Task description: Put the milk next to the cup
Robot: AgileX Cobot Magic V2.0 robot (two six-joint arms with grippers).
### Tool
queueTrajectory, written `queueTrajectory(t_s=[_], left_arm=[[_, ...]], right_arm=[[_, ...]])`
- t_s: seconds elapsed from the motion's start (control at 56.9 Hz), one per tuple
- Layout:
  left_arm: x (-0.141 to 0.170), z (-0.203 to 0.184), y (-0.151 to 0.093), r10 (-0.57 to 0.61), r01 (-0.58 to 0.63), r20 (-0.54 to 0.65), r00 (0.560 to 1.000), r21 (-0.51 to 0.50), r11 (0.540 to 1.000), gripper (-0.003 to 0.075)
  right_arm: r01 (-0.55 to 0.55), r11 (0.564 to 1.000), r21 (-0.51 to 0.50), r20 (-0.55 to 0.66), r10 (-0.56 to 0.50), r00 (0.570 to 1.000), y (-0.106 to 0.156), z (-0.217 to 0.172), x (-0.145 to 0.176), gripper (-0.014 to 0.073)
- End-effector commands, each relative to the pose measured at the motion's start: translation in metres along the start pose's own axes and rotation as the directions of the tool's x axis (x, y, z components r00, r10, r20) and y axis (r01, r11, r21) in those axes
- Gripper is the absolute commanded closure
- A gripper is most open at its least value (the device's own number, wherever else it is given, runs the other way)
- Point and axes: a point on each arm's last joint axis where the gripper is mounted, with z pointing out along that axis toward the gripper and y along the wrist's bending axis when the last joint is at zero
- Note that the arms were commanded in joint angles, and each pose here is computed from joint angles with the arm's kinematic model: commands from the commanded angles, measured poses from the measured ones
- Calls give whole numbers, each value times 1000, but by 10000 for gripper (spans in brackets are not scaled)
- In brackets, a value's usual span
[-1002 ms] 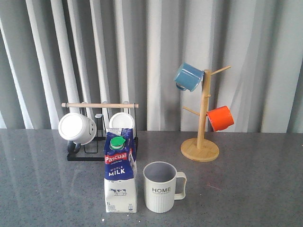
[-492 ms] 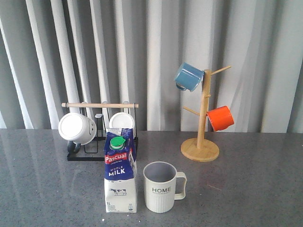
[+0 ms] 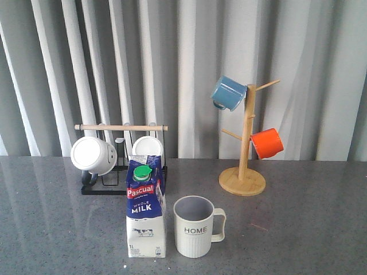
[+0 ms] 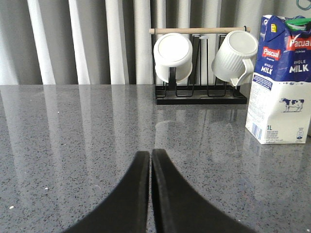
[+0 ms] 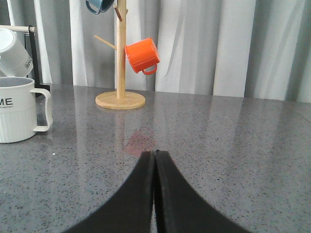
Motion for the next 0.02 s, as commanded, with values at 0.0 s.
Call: queueTrajectory(t_s=[0.0], left_arm=[[-15,-3,-1,-12,11,111,994,14,1000,726]], right_arm=[[15,1000,-2,83,-15,996,1,-1,-4,603]])
